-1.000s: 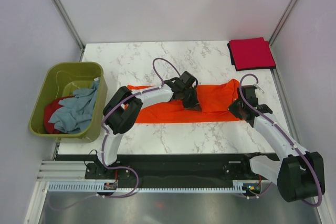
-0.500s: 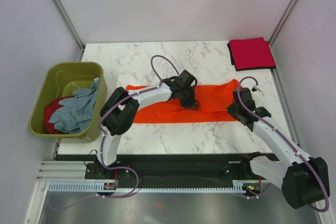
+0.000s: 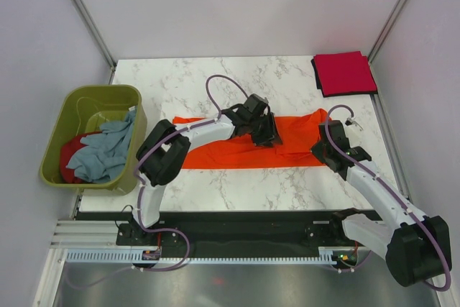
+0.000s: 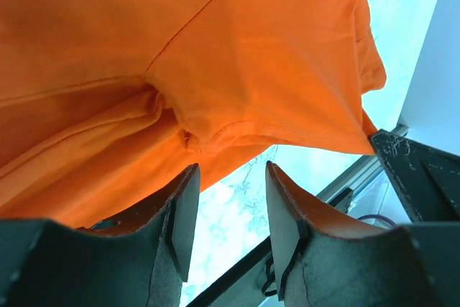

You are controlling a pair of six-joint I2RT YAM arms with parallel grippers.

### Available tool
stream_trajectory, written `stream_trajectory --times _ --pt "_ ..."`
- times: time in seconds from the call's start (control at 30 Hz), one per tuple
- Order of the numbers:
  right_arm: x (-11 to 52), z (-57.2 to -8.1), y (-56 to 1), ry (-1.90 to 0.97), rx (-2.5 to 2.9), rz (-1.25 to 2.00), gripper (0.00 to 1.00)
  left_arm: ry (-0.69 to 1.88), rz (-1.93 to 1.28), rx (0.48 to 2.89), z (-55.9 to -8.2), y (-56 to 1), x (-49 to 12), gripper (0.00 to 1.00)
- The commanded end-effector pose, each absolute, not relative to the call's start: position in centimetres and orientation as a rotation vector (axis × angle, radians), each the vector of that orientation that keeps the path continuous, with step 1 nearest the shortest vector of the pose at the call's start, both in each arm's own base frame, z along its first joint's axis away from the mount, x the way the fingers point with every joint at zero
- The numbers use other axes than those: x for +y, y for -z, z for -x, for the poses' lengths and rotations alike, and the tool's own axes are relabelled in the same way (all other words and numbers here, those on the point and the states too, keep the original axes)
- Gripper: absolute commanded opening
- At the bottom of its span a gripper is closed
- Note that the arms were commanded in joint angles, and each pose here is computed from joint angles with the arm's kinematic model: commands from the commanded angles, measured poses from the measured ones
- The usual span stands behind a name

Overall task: Fold and stack the t-shirts
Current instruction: Fold the tshirt

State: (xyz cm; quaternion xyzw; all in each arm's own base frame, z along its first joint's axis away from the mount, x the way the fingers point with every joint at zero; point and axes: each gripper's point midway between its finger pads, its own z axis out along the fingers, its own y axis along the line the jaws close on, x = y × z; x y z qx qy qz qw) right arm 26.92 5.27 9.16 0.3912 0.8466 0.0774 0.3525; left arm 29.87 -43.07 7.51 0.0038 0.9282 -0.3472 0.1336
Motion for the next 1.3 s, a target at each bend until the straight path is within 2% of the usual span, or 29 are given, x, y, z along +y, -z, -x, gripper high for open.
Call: stream_trajectory --times 0.0,0.33,0.47,0.6,0.7,0.73,0.77,1.03,1.27 --pt "5.3 -27.5 -9.9 -0.217 2.158 -1.001 0.0 1.058 0.039 2.657 -30.4 -7.1 -44.3 0.5" --pt "5.9 -27.5 -9.6 -0.262 2.162 -1.002 0.0 1.021 0.097 2.69 -30.3 -4.8 -44.6 0.5" --pt "5.9 -27.4 -9.3 -0.256 2.166 -1.003 0.0 1.021 0.106 2.695 -30.4 -4.4 -44.9 0.47" --pt "5.8 -27.3 -9.2 -0.255 2.164 -1.005 0.0 1.046 0.106 2.701 -30.2 -4.1 -45.2 0.34" --pt "5.7 -27.3 -9.3 -0.253 2.16 -1.005 0.0 1.049 0.105 2.698 -30.2 -4.3 -45.1 0.17" --pt "5.7 -27.3 -9.3 -0.251 2.16 -1.003 0.0 1.053 0.103 2.696 -30.1 -4.5 -45.1 0.07" --pt "5.7 -27.3 -9.5 -0.252 2.154 -1.001 0.0 1.059 0.101 2.692 -30.1 -4.9 -45.1 0.02" --pt "4.8 -27.2 -11.8 -0.225 2.106 -0.982 0.0 1.044 0.057 2.667 -30.3 -9.6 -44.2 0.02" --pt "4.8 -26.4 -10.9 -0.208 2.125 -0.994 0.0 1.033 0.077 2.714 -29.8 -8.9 -42.9 0.02"
